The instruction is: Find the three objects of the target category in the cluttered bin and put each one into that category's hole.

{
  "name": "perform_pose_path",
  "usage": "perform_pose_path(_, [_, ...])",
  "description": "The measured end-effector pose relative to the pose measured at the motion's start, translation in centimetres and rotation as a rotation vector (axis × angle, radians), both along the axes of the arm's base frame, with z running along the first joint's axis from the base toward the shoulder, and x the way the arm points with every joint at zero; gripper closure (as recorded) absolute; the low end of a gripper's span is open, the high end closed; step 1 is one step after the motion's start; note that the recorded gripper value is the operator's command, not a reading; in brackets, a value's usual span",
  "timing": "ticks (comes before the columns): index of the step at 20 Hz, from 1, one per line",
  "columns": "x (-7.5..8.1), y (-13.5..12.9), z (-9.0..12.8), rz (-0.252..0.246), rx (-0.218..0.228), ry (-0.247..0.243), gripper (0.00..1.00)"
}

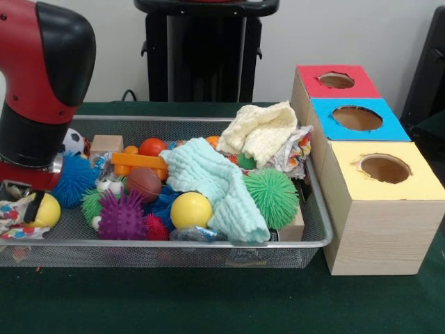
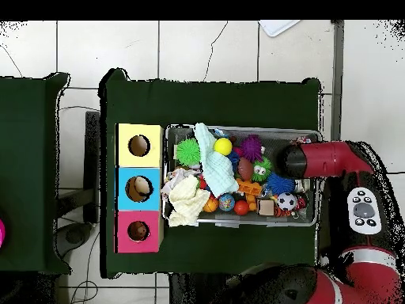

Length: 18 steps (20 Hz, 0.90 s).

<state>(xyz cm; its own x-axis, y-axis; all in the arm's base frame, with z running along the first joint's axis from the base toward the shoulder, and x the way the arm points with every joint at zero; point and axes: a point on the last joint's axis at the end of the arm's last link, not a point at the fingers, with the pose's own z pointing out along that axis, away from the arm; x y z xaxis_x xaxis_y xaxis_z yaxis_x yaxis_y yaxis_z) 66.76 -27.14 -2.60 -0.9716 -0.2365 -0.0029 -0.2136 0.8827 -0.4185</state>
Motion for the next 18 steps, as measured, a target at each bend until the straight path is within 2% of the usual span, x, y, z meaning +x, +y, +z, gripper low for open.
perform_pose_path(3, [0.1, -0.7, -0.9, 0.015, 0.012, -0.057, 0.0])
perform_pose_path(9, [-0.1, -1.4, -2.9, 0.022, 0.05, -0.13, 0.0])
perform_pose_path(10, [-0.2, -1.5, -3.9, 0.011, 0.078, -0.154, 1.0])
perform_pose_path(15, [-0.2, -1.7, -4.4, -0.019, 0.11, -0.171, 1.0])
perform_pose_path(18, [-0.1, -2.1, -4.3, -0.066, 0.143, -0.188, 1.0])
